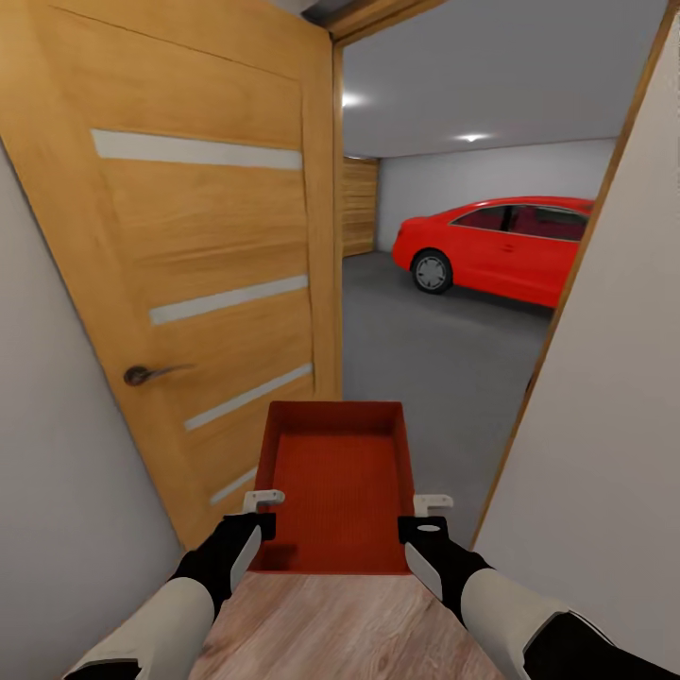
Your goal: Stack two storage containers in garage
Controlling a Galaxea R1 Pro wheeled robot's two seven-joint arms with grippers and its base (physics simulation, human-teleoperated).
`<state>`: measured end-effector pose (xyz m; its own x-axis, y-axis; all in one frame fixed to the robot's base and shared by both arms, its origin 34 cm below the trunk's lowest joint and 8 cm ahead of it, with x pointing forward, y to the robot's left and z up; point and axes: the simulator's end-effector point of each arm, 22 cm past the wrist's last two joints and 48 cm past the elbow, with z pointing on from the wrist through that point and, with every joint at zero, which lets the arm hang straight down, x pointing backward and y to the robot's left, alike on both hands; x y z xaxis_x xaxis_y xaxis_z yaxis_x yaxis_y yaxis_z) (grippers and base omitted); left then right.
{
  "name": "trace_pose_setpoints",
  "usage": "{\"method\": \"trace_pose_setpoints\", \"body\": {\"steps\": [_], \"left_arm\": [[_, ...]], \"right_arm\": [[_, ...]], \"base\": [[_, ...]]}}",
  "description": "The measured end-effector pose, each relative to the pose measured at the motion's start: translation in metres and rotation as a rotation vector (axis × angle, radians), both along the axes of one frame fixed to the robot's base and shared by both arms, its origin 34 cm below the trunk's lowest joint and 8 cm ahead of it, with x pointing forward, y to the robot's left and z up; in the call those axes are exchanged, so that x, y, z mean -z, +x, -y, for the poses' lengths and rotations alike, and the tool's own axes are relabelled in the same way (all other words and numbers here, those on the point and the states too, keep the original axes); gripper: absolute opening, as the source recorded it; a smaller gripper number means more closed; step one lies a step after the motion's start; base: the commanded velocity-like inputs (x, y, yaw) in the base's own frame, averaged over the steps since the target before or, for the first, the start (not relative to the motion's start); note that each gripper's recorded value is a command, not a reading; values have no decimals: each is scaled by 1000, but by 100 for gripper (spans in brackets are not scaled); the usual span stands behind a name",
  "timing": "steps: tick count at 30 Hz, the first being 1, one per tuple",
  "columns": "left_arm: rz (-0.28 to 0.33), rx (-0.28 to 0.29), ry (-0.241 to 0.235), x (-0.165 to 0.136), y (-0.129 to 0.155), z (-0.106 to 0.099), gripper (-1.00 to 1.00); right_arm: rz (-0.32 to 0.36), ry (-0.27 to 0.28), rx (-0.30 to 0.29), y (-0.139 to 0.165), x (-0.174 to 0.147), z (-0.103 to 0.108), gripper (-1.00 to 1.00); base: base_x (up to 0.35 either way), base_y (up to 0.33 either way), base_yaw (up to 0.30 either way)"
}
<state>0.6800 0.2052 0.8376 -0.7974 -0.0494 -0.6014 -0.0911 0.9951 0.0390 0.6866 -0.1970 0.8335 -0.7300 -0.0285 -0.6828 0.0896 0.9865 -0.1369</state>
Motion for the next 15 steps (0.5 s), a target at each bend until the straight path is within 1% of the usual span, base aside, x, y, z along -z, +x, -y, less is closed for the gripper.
{"method": "trace_pose_setpoints", "body": {"steps": [4, 7, 15], "left_arm": [[0, 0, 0, 0, 0, 0, -100], [0, 0, 0, 0, 0, 0, -100], [1, 1, 0, 0, 0, 0, -100]], "right_arm": [[0, 0, 0, 0, 0, 0, -100], [0, 0, 0, 0, 0, 0, -100], [1, 0, 0, 0, 0, 0, -100]], "base": [[185, 152, -245], [148, 93, -245], [114, 12, -245]]}}
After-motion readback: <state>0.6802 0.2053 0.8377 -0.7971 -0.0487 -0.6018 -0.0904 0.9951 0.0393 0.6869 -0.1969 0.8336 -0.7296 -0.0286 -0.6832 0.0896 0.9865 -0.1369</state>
